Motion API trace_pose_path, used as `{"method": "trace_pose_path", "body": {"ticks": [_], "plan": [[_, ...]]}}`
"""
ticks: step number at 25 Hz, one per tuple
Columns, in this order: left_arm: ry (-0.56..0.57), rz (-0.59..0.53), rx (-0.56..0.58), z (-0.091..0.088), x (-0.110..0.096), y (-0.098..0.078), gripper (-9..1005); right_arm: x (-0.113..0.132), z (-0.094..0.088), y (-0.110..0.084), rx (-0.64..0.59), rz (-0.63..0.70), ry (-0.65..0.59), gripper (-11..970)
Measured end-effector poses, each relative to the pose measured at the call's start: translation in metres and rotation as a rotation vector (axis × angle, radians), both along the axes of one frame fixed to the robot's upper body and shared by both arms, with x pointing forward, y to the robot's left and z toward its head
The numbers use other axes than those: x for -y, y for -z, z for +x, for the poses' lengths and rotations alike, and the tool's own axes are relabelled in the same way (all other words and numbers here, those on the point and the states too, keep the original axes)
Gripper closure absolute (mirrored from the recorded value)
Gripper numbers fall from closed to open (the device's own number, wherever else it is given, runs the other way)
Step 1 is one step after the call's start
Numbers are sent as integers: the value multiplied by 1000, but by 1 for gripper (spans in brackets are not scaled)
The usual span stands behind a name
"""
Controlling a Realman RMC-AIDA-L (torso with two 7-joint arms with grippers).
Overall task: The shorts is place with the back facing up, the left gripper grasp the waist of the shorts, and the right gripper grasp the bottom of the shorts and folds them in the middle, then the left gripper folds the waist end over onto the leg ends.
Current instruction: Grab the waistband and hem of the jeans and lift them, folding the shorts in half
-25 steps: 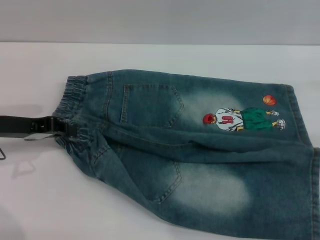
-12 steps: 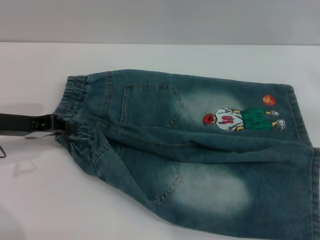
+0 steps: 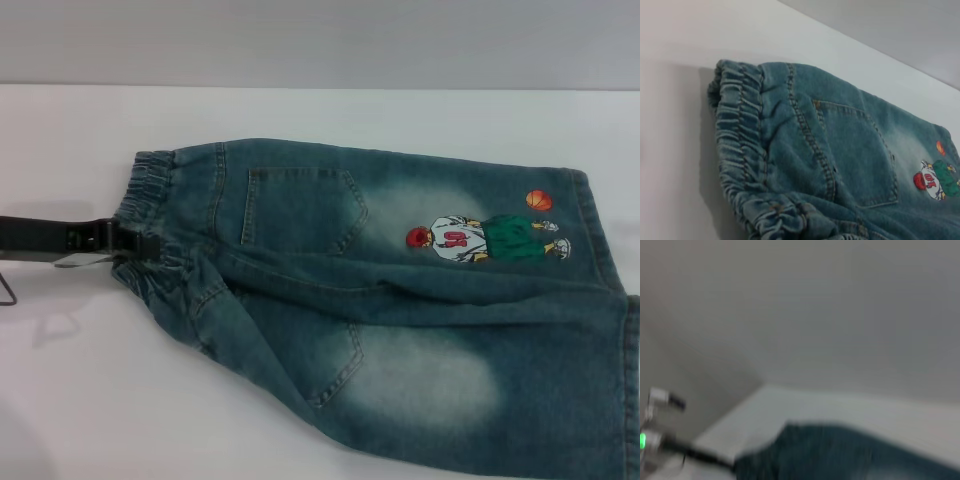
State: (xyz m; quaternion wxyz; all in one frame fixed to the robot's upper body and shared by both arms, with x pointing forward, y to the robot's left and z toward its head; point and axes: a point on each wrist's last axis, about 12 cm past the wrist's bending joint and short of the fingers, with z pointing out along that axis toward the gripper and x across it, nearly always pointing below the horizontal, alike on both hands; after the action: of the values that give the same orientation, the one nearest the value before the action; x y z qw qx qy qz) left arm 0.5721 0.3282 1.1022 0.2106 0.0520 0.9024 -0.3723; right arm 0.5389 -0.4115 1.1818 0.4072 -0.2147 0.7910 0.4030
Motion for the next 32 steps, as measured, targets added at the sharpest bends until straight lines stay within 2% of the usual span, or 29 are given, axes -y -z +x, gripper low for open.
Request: {"method": "trace_pose_path", "body": {"ticks": [3,12,19,32], "plan": [[5,0,8,3,3,-2,955,-3,-6,6,-63,-65,-75,405],[6,3,13,5,5,-2,955,-9,-33,15,-84,-107,-302,406],[10,7,17,6,6,-3,955,-17,-41,28,-177,-154,-393,408],[22,10,25,10,10,-6,955,-18,-50,42,-286,-231,-459,410]]}}
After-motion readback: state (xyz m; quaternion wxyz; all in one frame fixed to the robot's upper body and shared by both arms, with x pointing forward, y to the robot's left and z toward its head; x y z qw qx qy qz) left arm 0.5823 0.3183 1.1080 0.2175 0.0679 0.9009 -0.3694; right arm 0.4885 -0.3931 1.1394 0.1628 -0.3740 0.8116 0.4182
